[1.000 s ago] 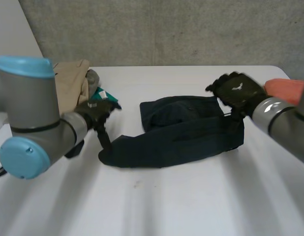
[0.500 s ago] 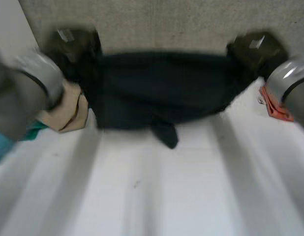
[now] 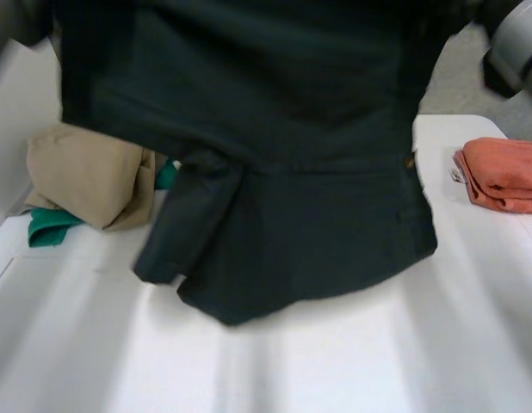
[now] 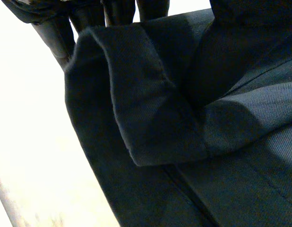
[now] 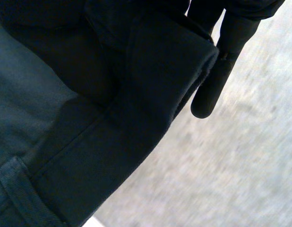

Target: Fold the laundry.

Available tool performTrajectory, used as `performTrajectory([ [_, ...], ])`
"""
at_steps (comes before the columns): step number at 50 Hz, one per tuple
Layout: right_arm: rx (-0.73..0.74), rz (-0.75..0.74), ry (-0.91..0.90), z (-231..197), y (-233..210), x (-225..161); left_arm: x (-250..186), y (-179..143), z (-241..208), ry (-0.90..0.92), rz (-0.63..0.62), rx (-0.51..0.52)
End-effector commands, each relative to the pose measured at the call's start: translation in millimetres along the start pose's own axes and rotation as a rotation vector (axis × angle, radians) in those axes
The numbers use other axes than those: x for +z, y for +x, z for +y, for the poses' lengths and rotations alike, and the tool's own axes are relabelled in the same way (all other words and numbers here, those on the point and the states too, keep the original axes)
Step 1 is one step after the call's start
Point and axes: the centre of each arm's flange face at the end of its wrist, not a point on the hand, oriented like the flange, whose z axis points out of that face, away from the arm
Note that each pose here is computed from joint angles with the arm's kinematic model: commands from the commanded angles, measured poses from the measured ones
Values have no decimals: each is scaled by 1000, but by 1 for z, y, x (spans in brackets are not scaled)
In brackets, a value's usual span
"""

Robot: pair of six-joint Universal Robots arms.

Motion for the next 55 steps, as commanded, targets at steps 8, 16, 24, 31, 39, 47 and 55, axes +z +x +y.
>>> performTrajectory([
  [8,-29,190,-84,166,-29,66,84,40,208,-102,19,177],
  [16,-117,272,137,188,-40,84,93,44,185,6,-48,92],
  [24,-145,201,-117,165,-17,54,69,34,158,-96,-71,86],
  [31,-142,-47,-477,161,-18,-13,2,40,151,-297,34,149],
  [39,-145,-222,-633,172,-12,-72,-103,73,174,-525,356,133],
  [47,-163,-316,-688,201,-16,-106,-173,82,212,-760,491,126],
  [55,-201,-329,-608,225,-18,-107,-185,77,236,-851,449,151],
])
